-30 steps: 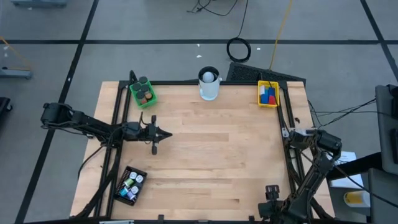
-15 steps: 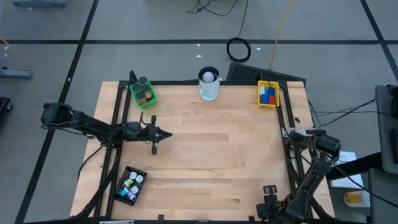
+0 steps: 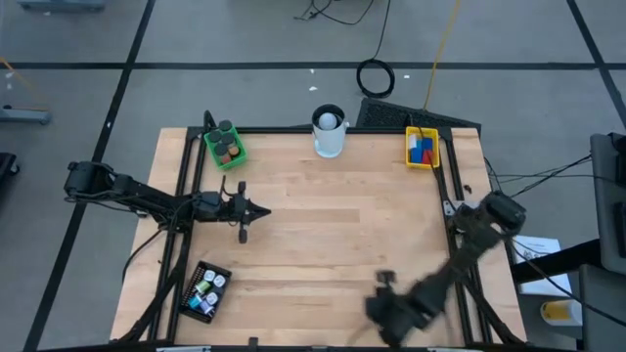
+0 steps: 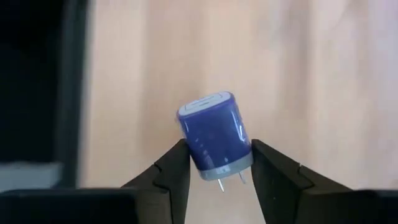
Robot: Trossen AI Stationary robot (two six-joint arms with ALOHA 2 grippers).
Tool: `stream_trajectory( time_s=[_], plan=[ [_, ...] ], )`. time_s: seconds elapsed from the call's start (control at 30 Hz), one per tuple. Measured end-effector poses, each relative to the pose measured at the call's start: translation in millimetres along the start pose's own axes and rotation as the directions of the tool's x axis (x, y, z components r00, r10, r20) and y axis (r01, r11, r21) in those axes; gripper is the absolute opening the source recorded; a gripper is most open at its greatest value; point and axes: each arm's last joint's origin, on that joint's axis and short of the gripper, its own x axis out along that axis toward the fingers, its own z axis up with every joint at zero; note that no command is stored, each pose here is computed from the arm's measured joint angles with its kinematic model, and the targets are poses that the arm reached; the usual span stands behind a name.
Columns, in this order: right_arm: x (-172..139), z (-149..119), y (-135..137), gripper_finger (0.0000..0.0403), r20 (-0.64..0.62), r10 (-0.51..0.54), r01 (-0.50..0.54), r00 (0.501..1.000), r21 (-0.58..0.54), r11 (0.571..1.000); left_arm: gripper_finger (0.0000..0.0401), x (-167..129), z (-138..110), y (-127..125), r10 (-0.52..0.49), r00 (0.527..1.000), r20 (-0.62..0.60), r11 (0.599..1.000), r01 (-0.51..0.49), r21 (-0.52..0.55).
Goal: Pick & Place Office items
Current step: Put the purple charger adaptor into the black bin
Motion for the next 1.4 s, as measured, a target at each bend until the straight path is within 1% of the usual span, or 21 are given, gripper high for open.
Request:
stream_trajectory(
  time_s=[0.13, 0.27, 0.37, 0.43, 0.53, 0.63, 0.73, 0.83, 0.93, 1.03, 1.13, 1.23, 1.3, 1.4],
  plan=[
    [21.5, 51.6, -40.4, 0.0131, 0.091, -0.017, 0.021, 0.996, -0.038, 0.999, 0.0021, 0.0, 0.0, 0.2, 0.008, 1.0, 0.0, 1.0, -0.008, 0.0],
    [44.4, 99.5, -89.4, 0.0131, 0.207, -0.035, 0.039, 0.978, -0.018, 0.999, 0.0021, 0.0, -0.1, 0.7, 0.025, 1.0, -0.002, 1.0, -0.025, 0.0],
    [57.7, 119.0, -118.5, 0.0131, 0.238, -0.024, 0.04, 0.971, -0.062, 0.997, 0.0021, 0.0, -0.4, 0.7, 0.025, 1.0, -0.005, 1.0, -0.025, 0.001],
    [69.3, 126.5, -129.0, 0.0131, 0.253, -0.01, 0.033, 0.967, -0.087, 0.996, 0.0021, 0.0, -0.4, 0.7, 0.025, 1.0, -0.005, 1.0, -0.025, 0.003],
    [86.7, 133.2, -139.9, 0.0131, 0.231, -0.031, 0.054, 0.972, -0.092, 0.994, 0.0021, 0.0, -0.4, 0.8, 0.026, 1.0, -0.005, 1.0, -0.026, 0.004],
    [93.4, 145.3, -143.2, 0.0131, 0.212, -0.043, 0.064, 0.976, -0.092, 0.994, 0.0021, 0.0, -0.3, 0.8, 0.026, 1.0, -0.004, 1.0, -0.026, 0.002],
    [105.9, 162.3, -139.9, 0.0131, 0.23, -0.005, 0.037, 0.973, -0.134, 0.99, 0.0021, 0.0, -0.4, 0.8, 0.027, 1.0, -0.004, 1.0, -0.027, 0.0],
    [118.4, 168.0, -134.8, 0.0133, 0.194, 0.007, 0.026, 0.981, -0.171, 0.985, 0.0021, 0.0, -0.7, 0.9, 0.027, 1.0, -0.008, 1.0, -0.027, 0.0],
    [126.6, 175.3, -132.8, 0.0134, 0.203, 0.019, 0.019, 0.979, -0.182, 0.983, 0.0021, 0.0, -0.8, 1.0, 0.028, 1.0, -0.009, 1.0, -0.028, 0.0],
    [128.1, 177.9, -132.1, 0.0141, 0.223, 0.021, 0.02, 0.975, -0.179, 0.984, 0.0021, 0.0, -1.2, 0.9, 0.027, 1.0, -0.013, 1.0, -0.027, -0.003],
    [128.6, 178.3, -131.0, 0.0169, 0.233, 0.018, 0.024, 0.972, -0.178, 0.984, 0.0021, 0.0, -1.2, 0.9, 0.027, 1.0, -0.013, 1.0, -0.027, -0.003],
    [125.6, 177.1, -131.9, 0.0212, 0.229, -0.008, 0.048, 0.973, -0.17, 0.984, 0.0021, 0.0, -1.2, 0.9, 0.027, 1.0, -0.013, 1.0, -0.027, -0.003],
    [116.4, 179.7, -132.9, 0.0239, 0.25, -0.024, 0.062, 0.968, -0.147, 0.987, 0.0021, 0.0, -1.2, 0.9, 0.027, 1.0, -0.013, 1.0, -0.027, -0.003],
    [100.0, 183.7, -133.6, 0.0273, 0.278, -0.023, 0.064, 0.96, -0.141, 0.988, 0.0021, 0.0, -1.2, 0.8, 0.025, 1.0, -0.013, 1.0, -0.025, -0.003]
  ],
)
